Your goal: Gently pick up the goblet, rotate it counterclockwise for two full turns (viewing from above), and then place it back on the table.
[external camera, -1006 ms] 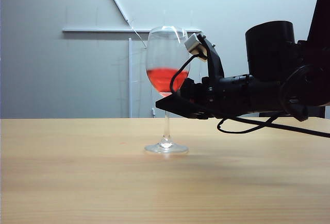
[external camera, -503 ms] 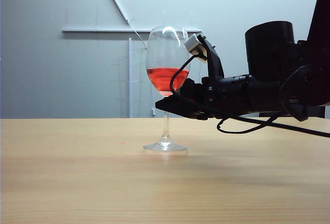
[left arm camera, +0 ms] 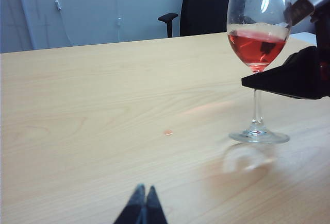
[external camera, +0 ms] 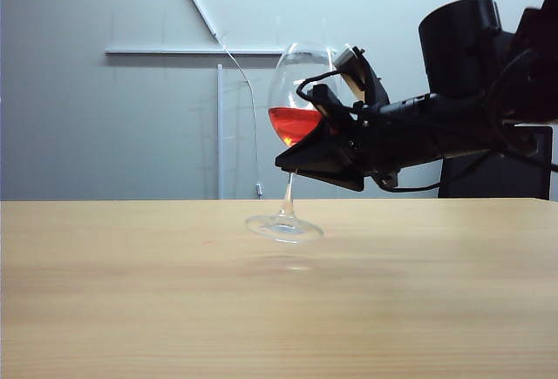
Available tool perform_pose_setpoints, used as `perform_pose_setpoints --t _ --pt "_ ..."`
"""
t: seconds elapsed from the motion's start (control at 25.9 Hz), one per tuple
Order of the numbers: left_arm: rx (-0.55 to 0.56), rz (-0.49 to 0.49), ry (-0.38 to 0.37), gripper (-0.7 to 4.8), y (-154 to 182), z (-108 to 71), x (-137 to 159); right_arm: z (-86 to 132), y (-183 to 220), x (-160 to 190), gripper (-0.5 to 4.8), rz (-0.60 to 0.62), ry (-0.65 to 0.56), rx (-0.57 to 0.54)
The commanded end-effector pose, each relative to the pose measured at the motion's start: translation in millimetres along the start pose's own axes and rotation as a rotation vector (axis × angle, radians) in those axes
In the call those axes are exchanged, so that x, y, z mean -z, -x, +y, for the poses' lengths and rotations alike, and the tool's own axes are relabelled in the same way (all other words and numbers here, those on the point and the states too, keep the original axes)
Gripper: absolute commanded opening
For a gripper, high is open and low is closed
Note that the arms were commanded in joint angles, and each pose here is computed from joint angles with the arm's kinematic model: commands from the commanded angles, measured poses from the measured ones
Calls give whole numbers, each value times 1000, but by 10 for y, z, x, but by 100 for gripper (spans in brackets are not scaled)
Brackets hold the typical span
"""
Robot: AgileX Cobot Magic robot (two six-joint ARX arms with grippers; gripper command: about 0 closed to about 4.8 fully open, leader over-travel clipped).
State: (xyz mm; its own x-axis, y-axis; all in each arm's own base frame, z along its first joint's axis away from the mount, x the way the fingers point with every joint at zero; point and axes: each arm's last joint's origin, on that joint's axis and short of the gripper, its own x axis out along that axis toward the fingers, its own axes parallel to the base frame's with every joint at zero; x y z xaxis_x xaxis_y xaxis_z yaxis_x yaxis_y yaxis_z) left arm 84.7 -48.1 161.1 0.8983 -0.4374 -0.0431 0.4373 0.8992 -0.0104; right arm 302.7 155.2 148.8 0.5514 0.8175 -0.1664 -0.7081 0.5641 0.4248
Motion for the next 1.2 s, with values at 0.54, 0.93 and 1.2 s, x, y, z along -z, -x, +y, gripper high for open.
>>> perform_pose_setpoints --t 0.54,0.93,1.2 --pt "1 -9 -6 -5 0 -1 -13 249 157 -402 -9 167 258 99" --pt "1 -10 -6 -5 1 -1 -14 603 23 -376 -9 149 602 149" --pt "1 -10 -6 -5 1 -1 -14 744 0 -347 -9 40 607 34"
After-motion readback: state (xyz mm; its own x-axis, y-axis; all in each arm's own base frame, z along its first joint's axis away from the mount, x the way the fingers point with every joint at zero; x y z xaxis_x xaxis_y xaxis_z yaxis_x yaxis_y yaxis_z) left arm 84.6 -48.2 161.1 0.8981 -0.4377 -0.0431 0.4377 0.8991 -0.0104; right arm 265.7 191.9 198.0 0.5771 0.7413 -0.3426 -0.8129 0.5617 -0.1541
